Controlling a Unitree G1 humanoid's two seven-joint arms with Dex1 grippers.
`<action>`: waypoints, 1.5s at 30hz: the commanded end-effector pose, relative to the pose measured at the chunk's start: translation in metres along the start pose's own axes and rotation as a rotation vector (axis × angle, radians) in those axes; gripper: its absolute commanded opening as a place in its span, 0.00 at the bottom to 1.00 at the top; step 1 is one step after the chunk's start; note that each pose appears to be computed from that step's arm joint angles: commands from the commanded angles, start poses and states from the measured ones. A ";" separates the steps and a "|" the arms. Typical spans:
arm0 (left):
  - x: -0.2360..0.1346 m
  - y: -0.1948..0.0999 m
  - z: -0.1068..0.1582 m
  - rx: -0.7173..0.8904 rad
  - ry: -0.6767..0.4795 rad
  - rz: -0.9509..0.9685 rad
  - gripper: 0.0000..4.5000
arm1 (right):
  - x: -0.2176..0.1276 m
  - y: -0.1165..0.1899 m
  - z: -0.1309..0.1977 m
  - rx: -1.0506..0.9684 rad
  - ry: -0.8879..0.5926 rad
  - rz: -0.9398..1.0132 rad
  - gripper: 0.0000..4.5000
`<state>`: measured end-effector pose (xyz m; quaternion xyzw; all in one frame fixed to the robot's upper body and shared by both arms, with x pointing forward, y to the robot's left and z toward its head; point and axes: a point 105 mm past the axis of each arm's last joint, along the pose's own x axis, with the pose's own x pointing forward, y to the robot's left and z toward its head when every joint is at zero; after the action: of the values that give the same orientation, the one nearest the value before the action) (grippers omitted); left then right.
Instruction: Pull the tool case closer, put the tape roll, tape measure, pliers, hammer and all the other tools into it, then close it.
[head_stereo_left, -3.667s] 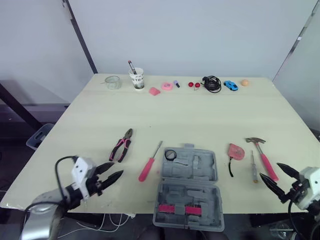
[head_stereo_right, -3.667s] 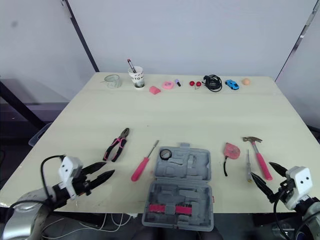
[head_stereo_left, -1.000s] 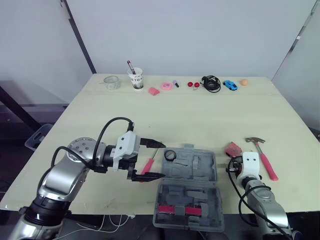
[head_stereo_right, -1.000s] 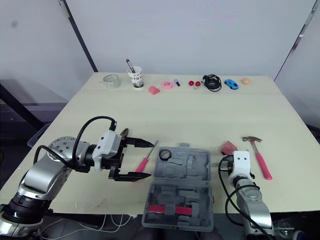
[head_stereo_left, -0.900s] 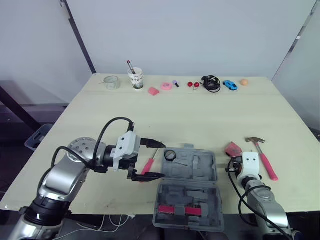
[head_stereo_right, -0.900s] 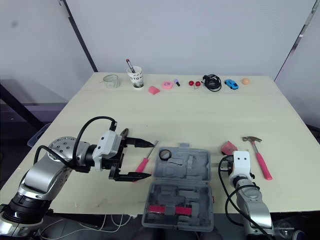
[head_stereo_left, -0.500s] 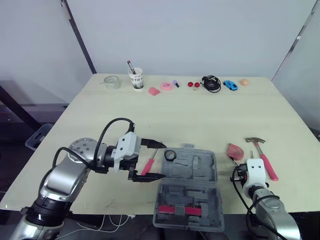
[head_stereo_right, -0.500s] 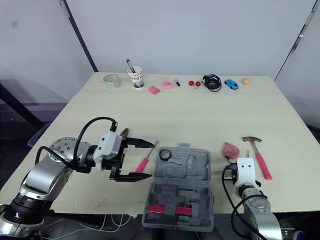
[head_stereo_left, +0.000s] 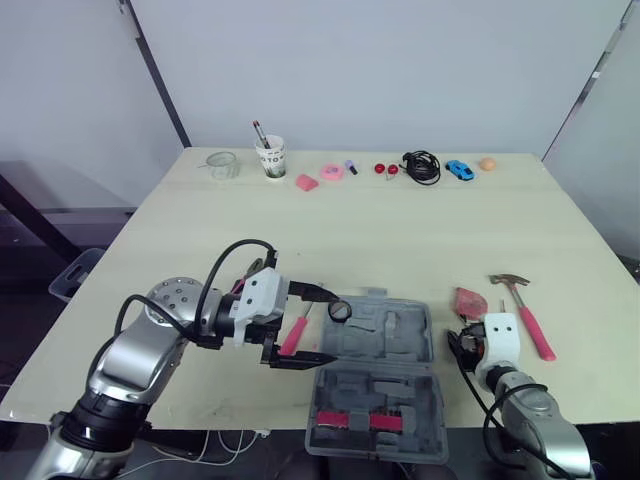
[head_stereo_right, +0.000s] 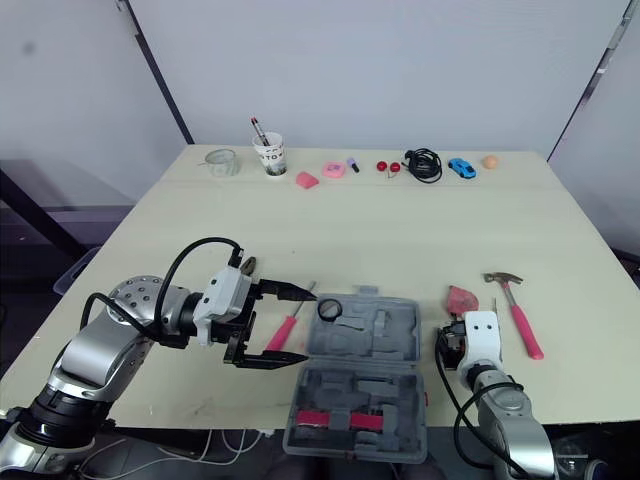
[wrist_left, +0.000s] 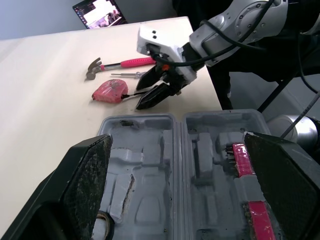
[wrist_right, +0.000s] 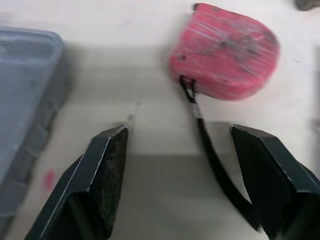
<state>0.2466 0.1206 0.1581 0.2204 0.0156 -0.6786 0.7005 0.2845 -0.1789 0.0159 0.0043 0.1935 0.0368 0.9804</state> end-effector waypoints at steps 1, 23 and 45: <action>-0.002 0.003 0.006 0.036 -0.005 0.010 1.00 | 0.005 -0.001 0.006 0.003 -0.032 0.000 0.75; -0.004 0.007 0.005 0.040 0.001 0.021 1.00 | 0.013 -0.001 0.003 -0.007 -0.046 0.005 0.01; -0.002 -0.004 0.017 -0.026 -0.106 -0.087 1.00 | -0.047 0.013 -0.016 -0.065 -0.003 0.145 0.01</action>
<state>0.2422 0.1182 0.1610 0.1598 0.0192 -0.7102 0.6854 0.2333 -0.1702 0.0086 -0.0177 0.2067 0.1135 0.9716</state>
